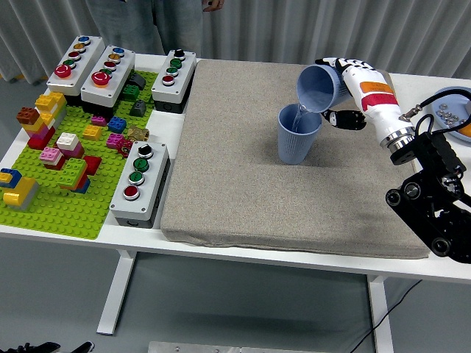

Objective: Pick cup pour cup place

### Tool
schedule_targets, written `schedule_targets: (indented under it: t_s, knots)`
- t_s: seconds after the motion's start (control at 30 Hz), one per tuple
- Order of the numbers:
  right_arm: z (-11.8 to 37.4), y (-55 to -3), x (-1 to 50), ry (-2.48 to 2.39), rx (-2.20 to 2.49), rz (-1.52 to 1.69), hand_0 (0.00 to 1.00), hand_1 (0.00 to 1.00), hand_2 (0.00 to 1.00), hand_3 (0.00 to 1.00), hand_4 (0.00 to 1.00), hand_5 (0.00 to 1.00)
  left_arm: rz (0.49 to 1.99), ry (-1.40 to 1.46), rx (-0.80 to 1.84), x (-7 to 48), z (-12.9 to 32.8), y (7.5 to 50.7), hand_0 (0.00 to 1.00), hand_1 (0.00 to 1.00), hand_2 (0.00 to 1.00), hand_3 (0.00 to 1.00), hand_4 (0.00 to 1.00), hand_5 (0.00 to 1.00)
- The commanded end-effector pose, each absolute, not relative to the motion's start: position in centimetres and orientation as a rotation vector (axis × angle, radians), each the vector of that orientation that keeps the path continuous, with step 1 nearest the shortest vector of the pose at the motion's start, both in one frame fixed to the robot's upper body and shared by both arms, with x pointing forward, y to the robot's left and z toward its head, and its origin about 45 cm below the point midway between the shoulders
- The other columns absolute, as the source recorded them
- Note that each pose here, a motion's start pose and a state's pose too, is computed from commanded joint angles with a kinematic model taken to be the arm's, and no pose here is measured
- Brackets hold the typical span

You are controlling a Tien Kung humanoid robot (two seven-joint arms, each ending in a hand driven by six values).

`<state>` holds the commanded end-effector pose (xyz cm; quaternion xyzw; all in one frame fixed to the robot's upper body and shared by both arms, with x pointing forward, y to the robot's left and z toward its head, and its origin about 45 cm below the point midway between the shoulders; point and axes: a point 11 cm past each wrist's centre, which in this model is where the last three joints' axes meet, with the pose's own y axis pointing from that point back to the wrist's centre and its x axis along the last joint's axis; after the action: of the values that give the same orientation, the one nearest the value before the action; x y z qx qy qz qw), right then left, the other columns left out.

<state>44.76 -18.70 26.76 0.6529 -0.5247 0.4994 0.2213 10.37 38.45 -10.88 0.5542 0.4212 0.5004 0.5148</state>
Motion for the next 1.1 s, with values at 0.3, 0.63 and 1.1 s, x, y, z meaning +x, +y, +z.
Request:
schedule_targets:
  t_s: [0.3, 0.63, 1.1]
  knots:
    - [27.01, -18.85, 44.81, -1.445, 1.764, 1.422, 0.908, 0.765, 0.646, 0.653, 0.679, 0.088, 1.202, 1.013, 1.332, 10.34, -10.88, 38.45, 0.778, 0.762, 0.817, 0.645, 0.511, 0.998]
    - [27.33, -18.92, 44.85, -1.43, 1.727, 1.472, 0.914, 0.768, 0.648, 0.648, 0.681, 0.072, 1.204, 1.011, 1.33, 10.48, -10.85, 38.45, 0.778, 0.761, 0.817, 0.645, 0.511, 0.998]
    - [27.44, -18.98, 44.78, -1.415, 1.671, 1.54, 0.924, 0.772, 0.65, 0.645, 0.69, 0.045, 1.202, 1.012, 1.333, 10.38, -10.87, 38.48, 0.779, 0.761, 0.817, 0.644, 0.511, 0.998]
